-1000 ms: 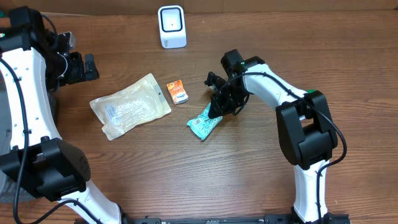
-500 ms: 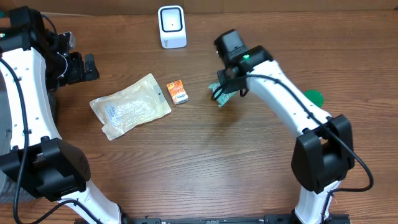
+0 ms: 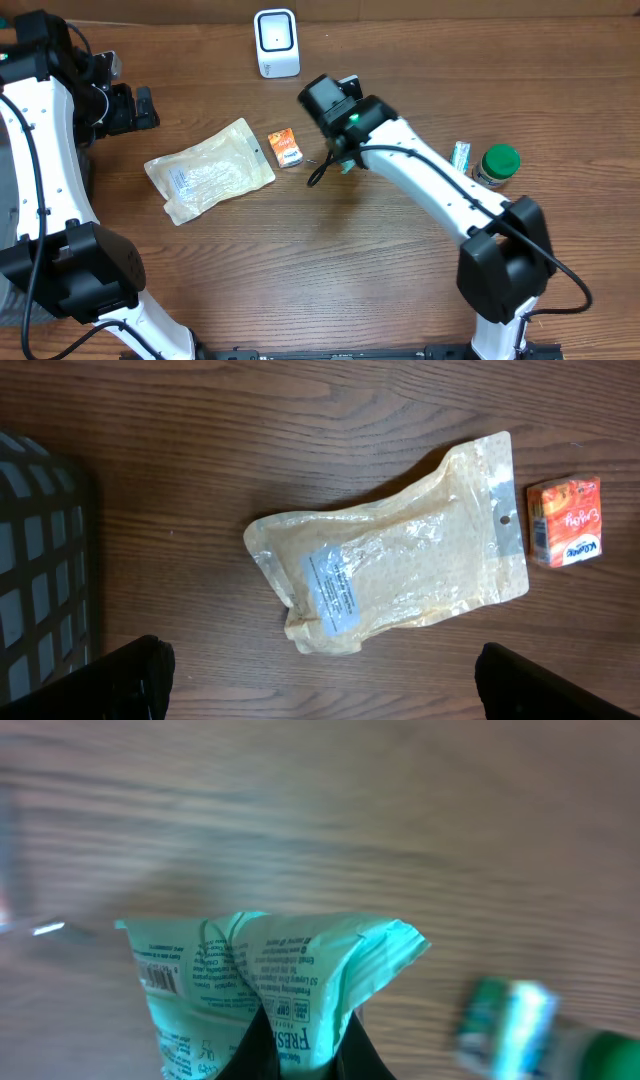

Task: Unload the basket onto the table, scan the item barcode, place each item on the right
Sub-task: 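Lift the mint pouch and carry it toward the scanner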

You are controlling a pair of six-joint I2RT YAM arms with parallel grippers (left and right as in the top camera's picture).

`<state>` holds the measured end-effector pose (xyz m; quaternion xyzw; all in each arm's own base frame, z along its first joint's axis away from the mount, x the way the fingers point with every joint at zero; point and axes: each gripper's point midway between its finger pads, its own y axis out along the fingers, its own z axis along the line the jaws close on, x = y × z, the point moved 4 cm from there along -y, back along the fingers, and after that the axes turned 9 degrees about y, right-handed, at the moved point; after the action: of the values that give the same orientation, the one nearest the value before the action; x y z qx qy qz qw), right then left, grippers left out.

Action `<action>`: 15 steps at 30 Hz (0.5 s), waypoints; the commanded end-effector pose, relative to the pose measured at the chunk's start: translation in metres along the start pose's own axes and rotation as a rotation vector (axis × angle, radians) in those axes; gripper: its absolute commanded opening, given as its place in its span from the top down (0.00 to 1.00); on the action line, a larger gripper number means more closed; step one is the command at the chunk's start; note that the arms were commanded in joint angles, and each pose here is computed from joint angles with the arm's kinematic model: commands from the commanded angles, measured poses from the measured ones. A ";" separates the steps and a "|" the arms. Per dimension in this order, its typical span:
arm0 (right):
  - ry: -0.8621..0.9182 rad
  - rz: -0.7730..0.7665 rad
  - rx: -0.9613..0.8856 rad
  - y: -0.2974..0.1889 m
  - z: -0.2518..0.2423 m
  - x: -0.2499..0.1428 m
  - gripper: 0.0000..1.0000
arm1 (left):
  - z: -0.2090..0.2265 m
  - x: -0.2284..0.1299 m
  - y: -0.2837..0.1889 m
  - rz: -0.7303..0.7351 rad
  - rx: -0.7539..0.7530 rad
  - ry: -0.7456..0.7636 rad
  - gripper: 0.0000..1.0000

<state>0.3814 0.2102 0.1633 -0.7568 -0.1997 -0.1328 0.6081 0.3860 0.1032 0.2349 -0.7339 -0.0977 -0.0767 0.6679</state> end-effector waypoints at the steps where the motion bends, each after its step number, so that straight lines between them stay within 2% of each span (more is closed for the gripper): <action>1: 0.122 -0.050 0.386 -0.072 -0.005 0.033 0.96 | -0.005 0.005 -0.009 -0.034 -0.005 0.007 0.01; 5: 0.174 -0.111 0.739 -0.132 -0.032 0.053 0.96 | -0.005 0.005 -0.009 -0.034 -0.005 0.007 0.00; 7: 0.203 -0.146 0.850 -0.153 -0.052 0.059 0.96 | -0.005 0.005 -0.009 -0.034 -0.005 0.007 0.00; 10: 0.238 -0.175 0.923 -0.170 -0.076 0.062 0.96 | -0.005 0.005 -0.009 -0.034 -0.005 0.007 0.00; 15: 0.268 -0.193 0.920 -0.175 -0.093 0.063 0.96 | -0.005 0.005 -0.009 -0.034 -0.005 0.007 0.01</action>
<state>0.3683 0.1539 0.3450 -0.3998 -0.2073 -0.1975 0.8707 0.3861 0.1031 0.2349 -0.7339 -0.0978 -0.0769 0.6677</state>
